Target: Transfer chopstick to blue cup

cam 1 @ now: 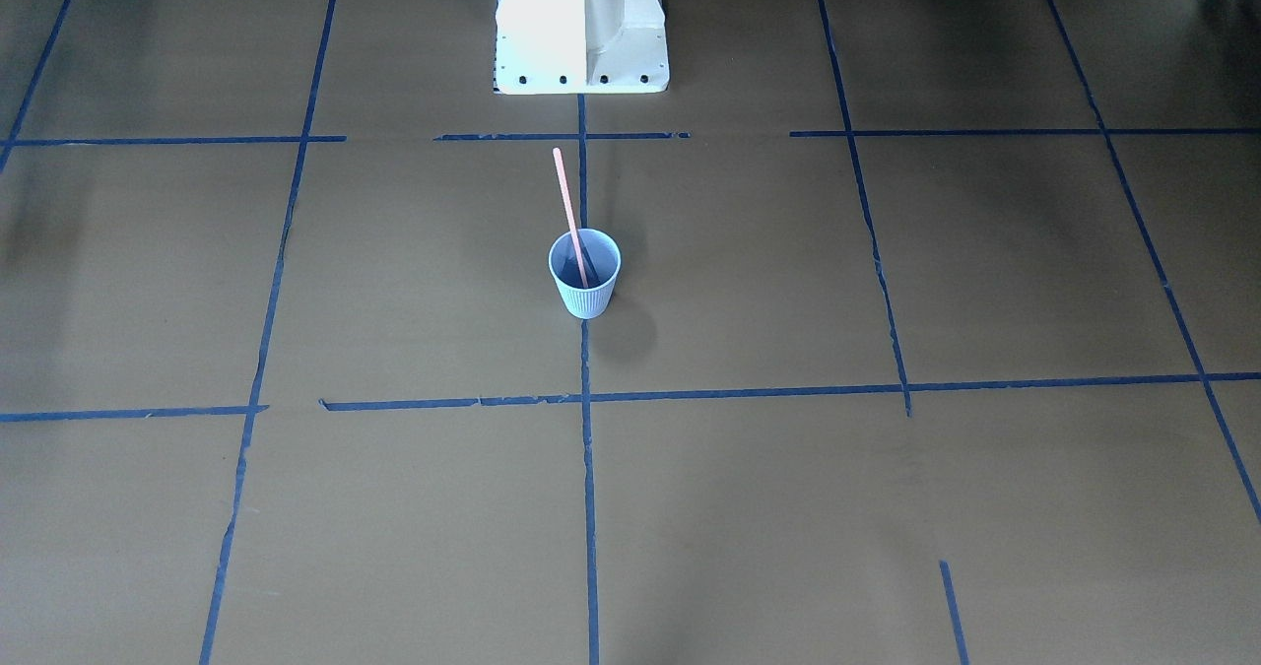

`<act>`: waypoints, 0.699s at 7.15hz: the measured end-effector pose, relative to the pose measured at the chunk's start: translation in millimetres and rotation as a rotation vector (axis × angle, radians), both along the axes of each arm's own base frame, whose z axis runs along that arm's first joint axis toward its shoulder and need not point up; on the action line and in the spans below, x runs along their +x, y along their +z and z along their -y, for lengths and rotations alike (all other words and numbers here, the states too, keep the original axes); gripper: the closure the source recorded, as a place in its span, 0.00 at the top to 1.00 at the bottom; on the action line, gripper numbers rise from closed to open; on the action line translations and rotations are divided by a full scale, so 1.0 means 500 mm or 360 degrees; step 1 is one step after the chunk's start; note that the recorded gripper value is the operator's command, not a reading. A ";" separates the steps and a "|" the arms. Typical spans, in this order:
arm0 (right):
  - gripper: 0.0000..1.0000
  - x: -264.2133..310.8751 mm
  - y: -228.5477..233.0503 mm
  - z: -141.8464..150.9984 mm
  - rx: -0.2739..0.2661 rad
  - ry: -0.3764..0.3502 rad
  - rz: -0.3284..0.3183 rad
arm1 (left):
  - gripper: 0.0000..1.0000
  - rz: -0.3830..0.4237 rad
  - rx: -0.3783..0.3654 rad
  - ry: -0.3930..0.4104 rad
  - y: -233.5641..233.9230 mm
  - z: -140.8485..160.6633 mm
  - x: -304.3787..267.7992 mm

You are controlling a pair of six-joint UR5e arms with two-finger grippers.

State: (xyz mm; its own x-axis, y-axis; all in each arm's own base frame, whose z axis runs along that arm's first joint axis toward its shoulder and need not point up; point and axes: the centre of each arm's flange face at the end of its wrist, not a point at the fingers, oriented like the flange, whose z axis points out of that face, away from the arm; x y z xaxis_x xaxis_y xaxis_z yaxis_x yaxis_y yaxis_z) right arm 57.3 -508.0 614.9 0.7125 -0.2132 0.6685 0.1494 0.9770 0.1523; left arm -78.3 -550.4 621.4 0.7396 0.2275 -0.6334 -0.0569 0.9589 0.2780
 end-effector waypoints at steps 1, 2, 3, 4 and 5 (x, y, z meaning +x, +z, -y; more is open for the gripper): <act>1.00 0.001 0.017 -0.031 -0.0009 -0.0016 0.0002 | 1.00 -0.0144 -0.0025 0.0073 0.021 -0.030 0.011; 1.00 0.000 0.025 -0.060 -0.0007 -0.0031 0.0008 | 1.00 -0.0233 -0.0050 0.0106 0.037 -0.051 0.020; 1.00 0.000 0.028 -0.075 -0.0004 -0.0038 0.0015 | 1.00 -0.0229 -0.0057 0.0110 0.045 -0.058 0.018; 1.00 -0.002 0.027 -0.079 -0.0003 -0.0039 0.0020 | 1.00 -0.0176 -0.0065 0.0104 0.054 -0.057 0.013; 1.00 -0.005 0.021 -0.079 0.0001 -0.0037 0.0029 | 1.00 -0.0144 -0.0081 0.0097 0.064 -0.060 0.010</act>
State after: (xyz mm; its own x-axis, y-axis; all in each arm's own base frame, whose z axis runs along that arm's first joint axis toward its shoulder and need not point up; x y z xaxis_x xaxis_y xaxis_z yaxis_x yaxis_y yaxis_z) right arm 54.9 -468.3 625.6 0.6950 -0.2298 0.6813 0.1690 0.9732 0.1558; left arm -73.3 -520.3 653.6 0.6645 0.2359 -0.7091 -0.0922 0.9675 0.2354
